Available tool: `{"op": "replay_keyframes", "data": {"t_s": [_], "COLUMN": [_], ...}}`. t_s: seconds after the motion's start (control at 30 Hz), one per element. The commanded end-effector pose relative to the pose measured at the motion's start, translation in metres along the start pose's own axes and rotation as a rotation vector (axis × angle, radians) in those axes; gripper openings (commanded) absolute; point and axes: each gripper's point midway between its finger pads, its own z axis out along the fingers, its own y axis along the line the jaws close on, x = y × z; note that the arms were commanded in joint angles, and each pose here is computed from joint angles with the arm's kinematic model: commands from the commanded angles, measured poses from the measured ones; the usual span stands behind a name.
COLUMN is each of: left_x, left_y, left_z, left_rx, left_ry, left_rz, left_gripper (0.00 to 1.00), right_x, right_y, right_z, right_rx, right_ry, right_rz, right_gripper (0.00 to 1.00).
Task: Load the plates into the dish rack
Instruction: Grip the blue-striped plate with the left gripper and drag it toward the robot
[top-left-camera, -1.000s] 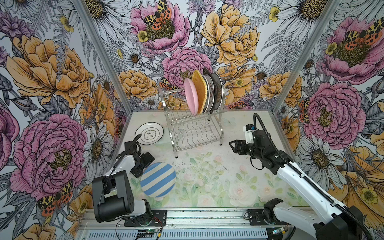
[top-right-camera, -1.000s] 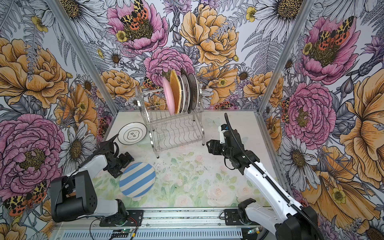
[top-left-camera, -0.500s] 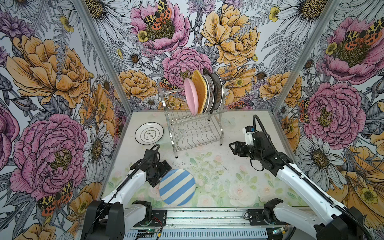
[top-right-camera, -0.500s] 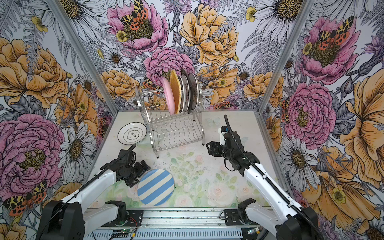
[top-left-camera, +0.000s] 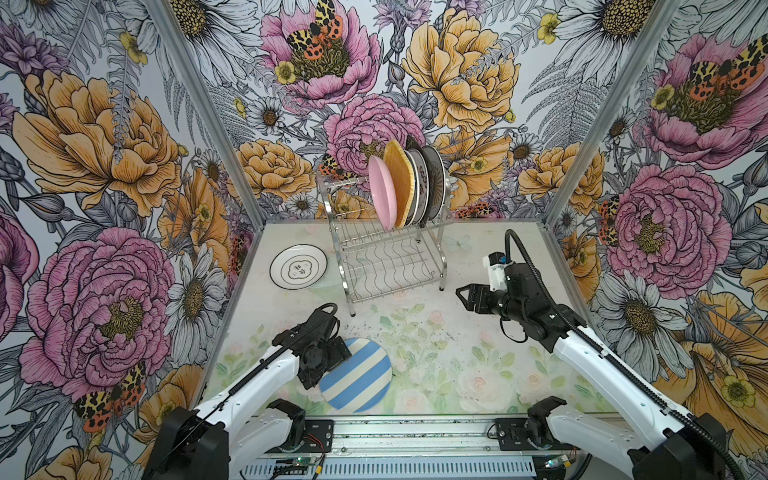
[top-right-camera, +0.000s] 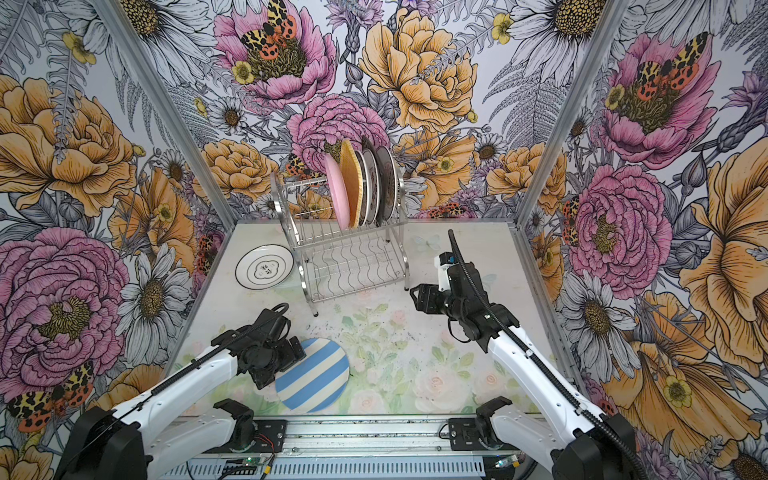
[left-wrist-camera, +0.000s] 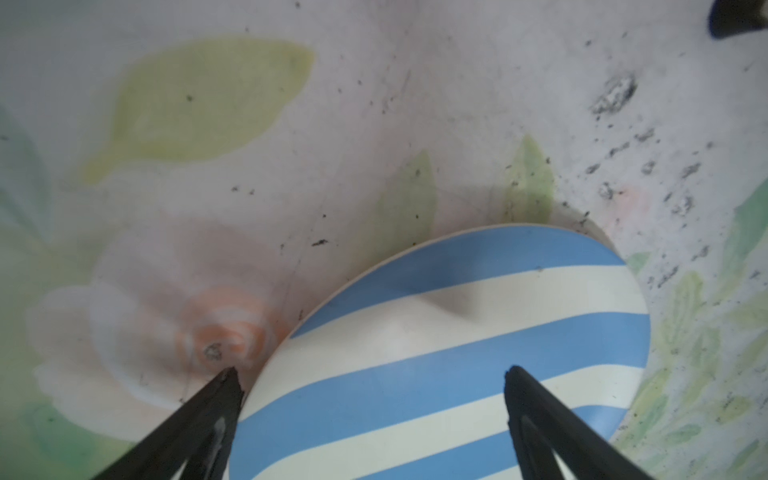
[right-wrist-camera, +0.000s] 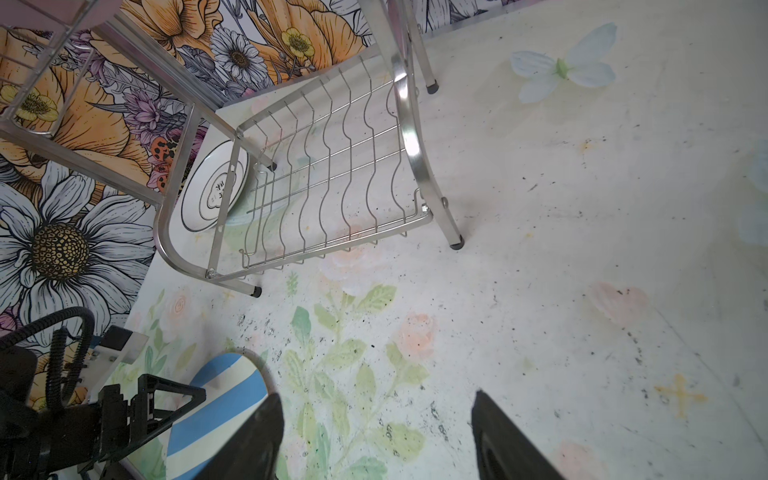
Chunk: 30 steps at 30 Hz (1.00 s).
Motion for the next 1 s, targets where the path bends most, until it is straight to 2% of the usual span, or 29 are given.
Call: {"op": "replay_keyframes", "data": {"t_s": [0.0,0.13,0.33,0.57,0.73,0.83,0.97], "left_x": [0.012,0.026,0.039,0.057,0.058,0.052,0.046], "left_y": [0.004,-0.003,-0.044,-0.094,-0.1,-0.094,-0.091], "left_z": [0.001,0.001,-0.006,-0.006,-0.002,-0.001,0.004], "left_rx": [0.002,0.045,0.205,0.322,0.306,0.306,0.328], "left_ry": [0.013,0.047,0.072,0.094,0.087,0.072,0.069], "left_rz": [-0.011,0.012,0.104,0.27,0.364,0.364,0.359], "left_gripper": [0.99,0.99,0.98,0.97,0.94,0.91,0.83], "right_x": [-0.008,-0.008,0.003,0.037,0.081,0.106,0.134], "right_y": [0.005,0.006,0.01,0.025,0.038,0.042,0.041], "right_z": [0.0,0.002,0.011,0.026,0.038,0.045,0.058], "right_rx": [-0.028,-0.036,-0.067,-0.174,-0.237,-0.248,-0.231], "right_ry": [-0.023,-0.012,0.041,0.19,0.343,0.423,0.508], "right_rz": [-0.006,-0.002,0.013,0.031,0.029,0.021,0.014], "right_gripper": [0.72,0.72,0.72,0.72,0.72,0.72,0.72]}}
